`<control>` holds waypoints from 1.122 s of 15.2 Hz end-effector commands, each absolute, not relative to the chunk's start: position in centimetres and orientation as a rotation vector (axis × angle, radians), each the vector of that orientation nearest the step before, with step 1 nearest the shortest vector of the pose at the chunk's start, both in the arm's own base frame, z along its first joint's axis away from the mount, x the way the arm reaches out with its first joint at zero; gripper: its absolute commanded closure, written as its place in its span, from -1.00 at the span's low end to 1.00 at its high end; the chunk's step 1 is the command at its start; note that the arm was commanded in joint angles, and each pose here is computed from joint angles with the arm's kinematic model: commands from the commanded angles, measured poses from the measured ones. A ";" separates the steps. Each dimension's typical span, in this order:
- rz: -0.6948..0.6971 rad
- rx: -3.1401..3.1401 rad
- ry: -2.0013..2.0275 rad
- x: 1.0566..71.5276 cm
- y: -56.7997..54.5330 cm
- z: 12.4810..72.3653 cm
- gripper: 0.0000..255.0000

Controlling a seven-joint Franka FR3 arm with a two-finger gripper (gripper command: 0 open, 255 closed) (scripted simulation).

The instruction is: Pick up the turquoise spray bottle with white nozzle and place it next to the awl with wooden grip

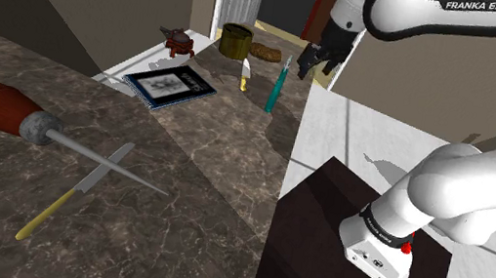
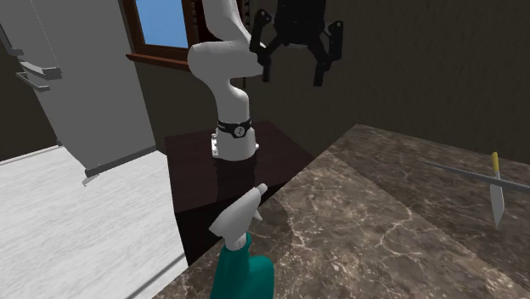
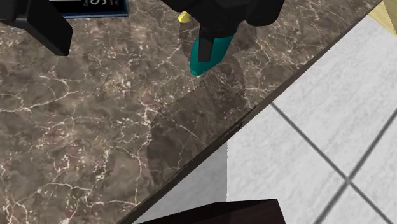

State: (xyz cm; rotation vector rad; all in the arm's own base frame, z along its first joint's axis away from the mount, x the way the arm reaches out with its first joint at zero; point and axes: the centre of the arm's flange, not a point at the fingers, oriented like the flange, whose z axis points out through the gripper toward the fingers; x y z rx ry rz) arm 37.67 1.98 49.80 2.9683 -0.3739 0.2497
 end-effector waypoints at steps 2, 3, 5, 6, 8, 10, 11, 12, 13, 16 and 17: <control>0.320 2.914 -0.556 39.9 1.6 46.7 -1.00; 0.341 2.894 -0.613 40.6 1.4 45.8 -1.00; 0.382 2.849 -0.727 42.2 0.9 43.9 -1.00; 0.402 2.824 -0.783 42.9 0.6 43.0 -1.00; 0.441 2.772 -0.893 44.5 -0.2 41.2 -1.00; 0.480 2.715 -1.001 46.0 -1.0 39.5 -1.00; 0.498 2.685 -1.054 46.8 -1.5 38.6 -1.00; 0.517 2.654 -1.107 47.6 -2.0 37.8 -1.00; 0.535 2.622 -1.159 48.3 -2.6 37.0 -1.00; 0.588 2.520 -1.310 50.6 -4.5 34.7 -1.00; 0.604 2.483 -1.359 51.3 -5.1 33.9 -1.00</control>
